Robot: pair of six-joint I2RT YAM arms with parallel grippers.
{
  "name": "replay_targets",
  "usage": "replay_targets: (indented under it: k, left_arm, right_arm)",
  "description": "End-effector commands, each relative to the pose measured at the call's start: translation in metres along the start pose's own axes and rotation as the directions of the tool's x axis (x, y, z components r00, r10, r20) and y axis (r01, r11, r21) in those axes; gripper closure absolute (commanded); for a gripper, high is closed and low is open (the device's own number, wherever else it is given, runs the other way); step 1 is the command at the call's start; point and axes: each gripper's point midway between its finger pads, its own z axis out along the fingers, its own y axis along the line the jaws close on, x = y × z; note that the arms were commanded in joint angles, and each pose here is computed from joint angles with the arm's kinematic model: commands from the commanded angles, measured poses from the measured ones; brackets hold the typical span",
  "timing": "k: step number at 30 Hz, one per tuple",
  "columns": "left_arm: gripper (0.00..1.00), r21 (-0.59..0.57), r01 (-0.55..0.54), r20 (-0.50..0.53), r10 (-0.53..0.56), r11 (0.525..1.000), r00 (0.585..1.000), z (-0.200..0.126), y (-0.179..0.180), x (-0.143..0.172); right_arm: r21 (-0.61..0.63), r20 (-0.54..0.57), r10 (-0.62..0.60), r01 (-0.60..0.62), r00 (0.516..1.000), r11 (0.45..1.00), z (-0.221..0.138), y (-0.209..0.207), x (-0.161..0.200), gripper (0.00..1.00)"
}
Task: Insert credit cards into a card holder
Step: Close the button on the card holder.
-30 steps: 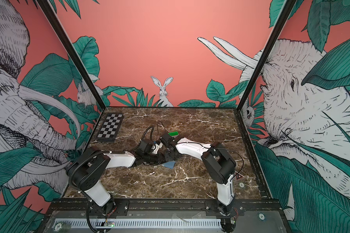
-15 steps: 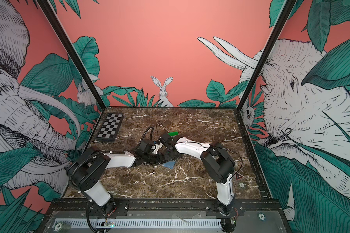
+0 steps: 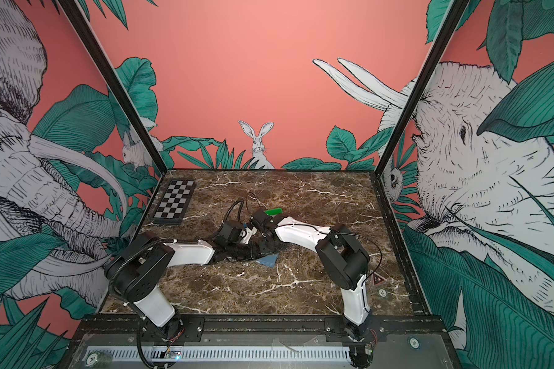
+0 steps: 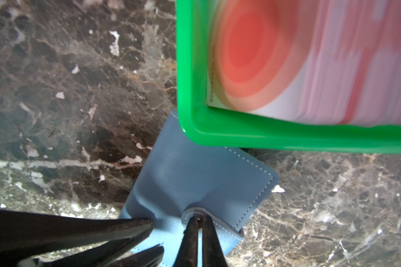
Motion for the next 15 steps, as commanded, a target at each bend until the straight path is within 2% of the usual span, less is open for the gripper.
replay_targets:
  k: [1,15]
  left_arm:
    - [0.79,-0.074,0.037,-0.047,-0.041,0.997,0.998,-0.001,0.018,0.018]
    - [0.79,-0.077,0.038,-0.048,-0.041,0.996,0.998,0.000,0.020,0.018]
  right_arm:
    - [0.131,-0.187,-0.005,0.030,0.982,0.991,0.045,-0.030,0.049,0.94]
    - [0.141,-0.215,0.009,0.021,0.977,0.990,0.059,-0.034,0.059,0.94]
